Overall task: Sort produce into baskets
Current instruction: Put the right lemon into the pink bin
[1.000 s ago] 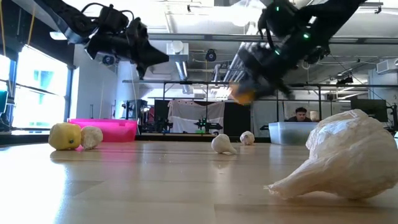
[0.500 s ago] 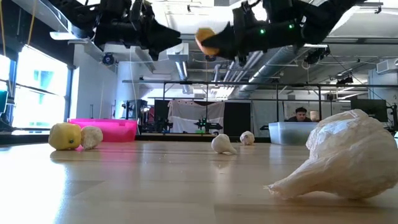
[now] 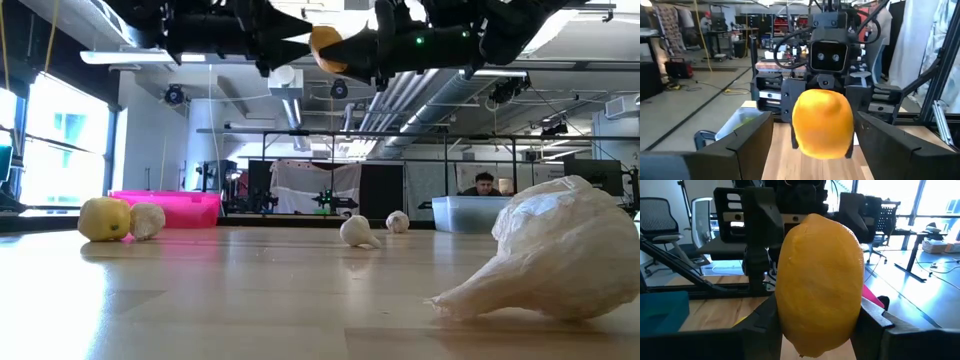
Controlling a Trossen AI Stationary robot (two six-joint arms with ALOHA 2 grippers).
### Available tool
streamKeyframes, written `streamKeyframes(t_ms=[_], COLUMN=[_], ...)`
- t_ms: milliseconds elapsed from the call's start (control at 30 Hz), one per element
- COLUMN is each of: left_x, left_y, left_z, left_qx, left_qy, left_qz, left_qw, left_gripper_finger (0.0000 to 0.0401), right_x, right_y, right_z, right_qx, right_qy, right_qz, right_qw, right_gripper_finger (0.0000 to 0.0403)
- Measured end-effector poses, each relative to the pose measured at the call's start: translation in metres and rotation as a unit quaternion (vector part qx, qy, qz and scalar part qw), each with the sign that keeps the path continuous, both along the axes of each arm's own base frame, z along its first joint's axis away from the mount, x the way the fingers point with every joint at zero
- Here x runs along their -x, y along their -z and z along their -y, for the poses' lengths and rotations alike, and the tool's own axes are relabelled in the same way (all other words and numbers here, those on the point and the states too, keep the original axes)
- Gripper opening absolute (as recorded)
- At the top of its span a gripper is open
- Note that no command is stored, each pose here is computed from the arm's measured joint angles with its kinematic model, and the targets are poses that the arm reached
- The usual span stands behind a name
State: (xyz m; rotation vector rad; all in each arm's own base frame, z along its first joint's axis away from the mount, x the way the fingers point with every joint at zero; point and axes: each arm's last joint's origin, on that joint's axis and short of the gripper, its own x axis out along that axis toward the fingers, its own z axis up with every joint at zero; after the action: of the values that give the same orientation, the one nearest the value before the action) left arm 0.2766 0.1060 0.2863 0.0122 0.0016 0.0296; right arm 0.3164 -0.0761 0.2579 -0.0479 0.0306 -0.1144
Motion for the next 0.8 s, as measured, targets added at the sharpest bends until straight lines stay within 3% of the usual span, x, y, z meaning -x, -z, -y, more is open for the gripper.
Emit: streamKeyframes(t_ms=[200, 400, 800], left_x=[-0.016, -0.021, -0.030], left_y=[0.003, -0.002, 0.008], left_z=[-0.003, 0.004, 0.005], left_qx=[0.005, -0.027, -0.027], left_qy=[0.023, 0.049, 0.055], left_qz=[-0.012, -0.005, -0.007], left_qw=[1.000, 0.998, 0.998], left_gripper_finger=[0.0267, 0.0260, 0.0201], right_x=[0.000, 0.000, 0.000], right_y=[0.001, 0.002, 0.002], right_z=[0.000, -0.001, -0.002], right_qx=[-0.002, 0.001, 0.000], right_qy=[-0.001, -0.006, -0.008], right_qz=[-0.008, -0.011, -0.014], right_qw=[1.000, 1.000, 1.000], right_gripper_finger=[0.0152, 0.0152, 0.0152])
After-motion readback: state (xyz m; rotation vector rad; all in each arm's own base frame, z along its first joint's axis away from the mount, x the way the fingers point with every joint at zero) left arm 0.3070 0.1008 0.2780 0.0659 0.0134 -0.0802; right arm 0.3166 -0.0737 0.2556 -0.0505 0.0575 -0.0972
